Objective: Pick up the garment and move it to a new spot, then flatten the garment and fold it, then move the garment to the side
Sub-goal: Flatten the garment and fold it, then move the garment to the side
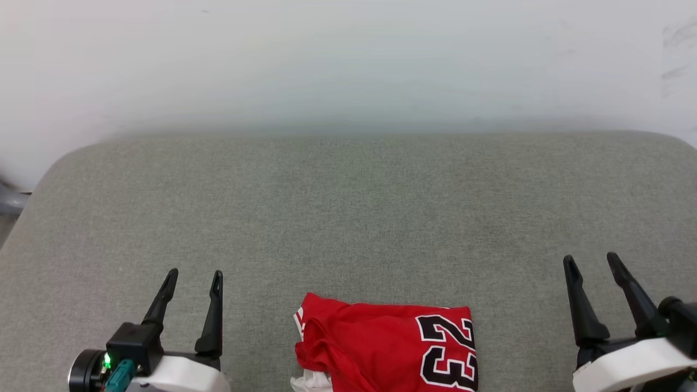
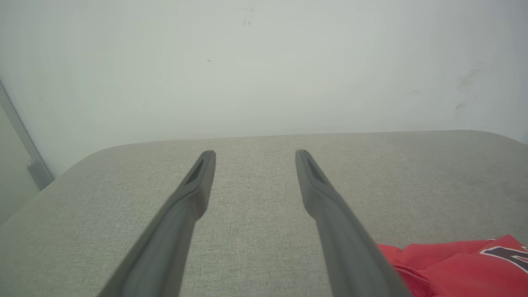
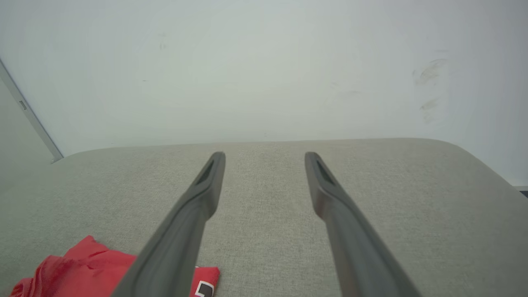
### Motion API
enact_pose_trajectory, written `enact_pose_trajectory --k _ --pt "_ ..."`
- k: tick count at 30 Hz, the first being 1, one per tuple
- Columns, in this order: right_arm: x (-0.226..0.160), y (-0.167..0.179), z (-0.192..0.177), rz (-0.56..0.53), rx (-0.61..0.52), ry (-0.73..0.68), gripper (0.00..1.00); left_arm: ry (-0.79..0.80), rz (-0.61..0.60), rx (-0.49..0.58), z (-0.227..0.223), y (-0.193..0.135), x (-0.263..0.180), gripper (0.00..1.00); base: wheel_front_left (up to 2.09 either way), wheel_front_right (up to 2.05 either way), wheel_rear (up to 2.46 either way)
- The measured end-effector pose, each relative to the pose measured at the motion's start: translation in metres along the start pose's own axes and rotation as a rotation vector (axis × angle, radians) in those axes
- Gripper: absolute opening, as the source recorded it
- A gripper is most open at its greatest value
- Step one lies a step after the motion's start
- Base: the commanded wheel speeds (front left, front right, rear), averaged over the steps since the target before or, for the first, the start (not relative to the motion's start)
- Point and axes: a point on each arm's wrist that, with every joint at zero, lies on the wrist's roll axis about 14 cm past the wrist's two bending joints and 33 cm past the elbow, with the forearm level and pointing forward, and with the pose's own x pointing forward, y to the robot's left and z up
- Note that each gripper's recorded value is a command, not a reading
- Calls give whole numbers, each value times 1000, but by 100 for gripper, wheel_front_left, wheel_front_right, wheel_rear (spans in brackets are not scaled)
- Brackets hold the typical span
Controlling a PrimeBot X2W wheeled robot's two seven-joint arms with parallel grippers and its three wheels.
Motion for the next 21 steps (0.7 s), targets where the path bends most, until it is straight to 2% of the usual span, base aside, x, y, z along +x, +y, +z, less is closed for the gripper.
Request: enact_pose_trajectory --k 11,21 --pt "-21 3 7 -21 -93 -2 100 27 18 -5 -9 1 -12 100 0 0 0" --pt "-21 0 4 -33 -65 27 100 19 29 -17 -8 4 -10 100 0 0 0"
